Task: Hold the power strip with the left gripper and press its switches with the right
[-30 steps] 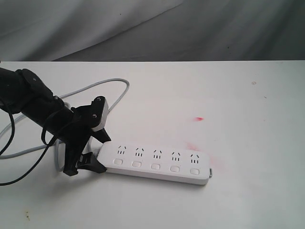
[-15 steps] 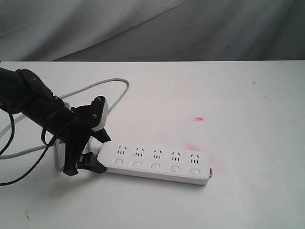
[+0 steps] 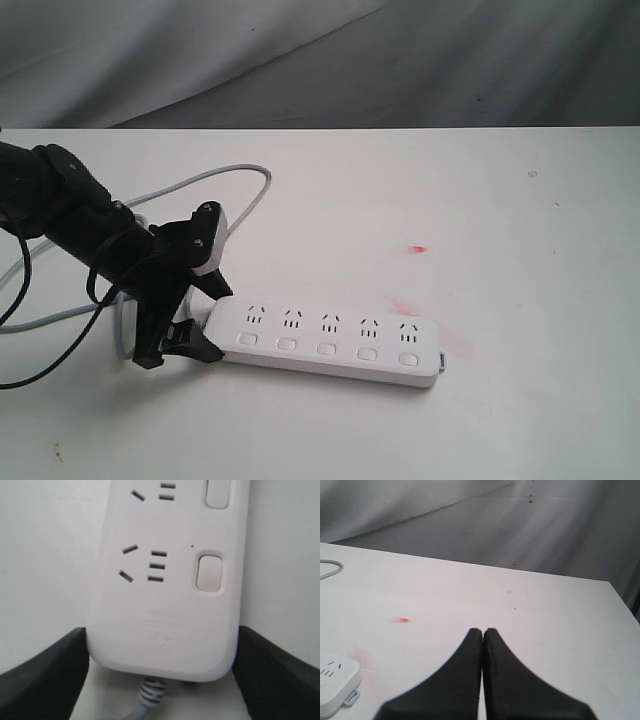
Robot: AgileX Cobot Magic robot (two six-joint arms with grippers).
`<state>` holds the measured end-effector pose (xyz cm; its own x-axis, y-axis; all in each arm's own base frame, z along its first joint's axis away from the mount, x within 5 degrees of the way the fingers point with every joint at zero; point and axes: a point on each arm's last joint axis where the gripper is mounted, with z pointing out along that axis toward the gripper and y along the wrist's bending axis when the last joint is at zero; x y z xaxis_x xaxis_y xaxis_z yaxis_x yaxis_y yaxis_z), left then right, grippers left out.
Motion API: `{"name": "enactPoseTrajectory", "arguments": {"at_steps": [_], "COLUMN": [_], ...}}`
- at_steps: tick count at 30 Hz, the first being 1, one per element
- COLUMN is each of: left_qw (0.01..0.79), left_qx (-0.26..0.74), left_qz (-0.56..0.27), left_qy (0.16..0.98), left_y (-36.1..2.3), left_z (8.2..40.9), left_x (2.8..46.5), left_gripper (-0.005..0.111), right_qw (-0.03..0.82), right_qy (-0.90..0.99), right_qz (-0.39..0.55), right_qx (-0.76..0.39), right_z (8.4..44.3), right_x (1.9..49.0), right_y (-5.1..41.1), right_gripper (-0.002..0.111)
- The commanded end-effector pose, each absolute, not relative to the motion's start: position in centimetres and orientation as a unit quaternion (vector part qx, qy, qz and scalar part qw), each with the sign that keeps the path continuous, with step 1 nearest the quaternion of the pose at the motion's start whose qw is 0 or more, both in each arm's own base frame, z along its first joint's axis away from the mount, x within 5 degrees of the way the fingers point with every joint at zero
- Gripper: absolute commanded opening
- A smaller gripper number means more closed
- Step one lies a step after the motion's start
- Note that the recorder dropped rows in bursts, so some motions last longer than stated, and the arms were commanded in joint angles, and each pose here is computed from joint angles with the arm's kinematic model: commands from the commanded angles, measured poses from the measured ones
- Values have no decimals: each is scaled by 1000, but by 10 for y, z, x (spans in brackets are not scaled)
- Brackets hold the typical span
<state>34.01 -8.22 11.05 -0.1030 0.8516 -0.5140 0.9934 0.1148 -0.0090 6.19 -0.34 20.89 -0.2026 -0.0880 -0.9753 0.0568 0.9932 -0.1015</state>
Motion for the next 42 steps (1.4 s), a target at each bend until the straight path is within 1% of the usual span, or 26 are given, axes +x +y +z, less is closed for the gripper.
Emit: {"name": "enactPoseTrajectory", "arguments": {"at_steps": [1,20,24,30,35,37,39,40,42], "left_qw": [196,198,205,208,209,211,211,211,211], "left_qx": [640,636,621,590,589,588,588,588,588], "left_qz": [-185,-187,-199,-240,-240,-236,-236,-236,-236], "left_qy": [720,722,730,742,743,744,744,744,744], "left_y": [-84,-84,-86,-92,-92,-91,-91,-91,-91], "left_z": [111,111,113,116,116,116,116,116,116], "left_x": [340,340,340,338,338,339,339,339,339], "left_gripper": [59,59,59,59,59,63,73,83,89], "right_qw": [629,629,629,629,629,629,629,629,629], "right_qy": [775,775,775,775,775,775,775,775,775], "right_qz": [-59,-59,-59,-58,-58,-58,-58,-58,-58], "right_qx": [-10,-10,-10,-9,-9,-9,-9,-9,-9], "right_z": [207,207,207,207,207,207,207,207,207], "right_x": [62,62,62,62,62,62,62,62,62], "right_y": [-4,-4,-4,-4,-4,-4,-4,-4,-4], "right_gripper": [0,0,0,0,0,0,0,0,0]}}
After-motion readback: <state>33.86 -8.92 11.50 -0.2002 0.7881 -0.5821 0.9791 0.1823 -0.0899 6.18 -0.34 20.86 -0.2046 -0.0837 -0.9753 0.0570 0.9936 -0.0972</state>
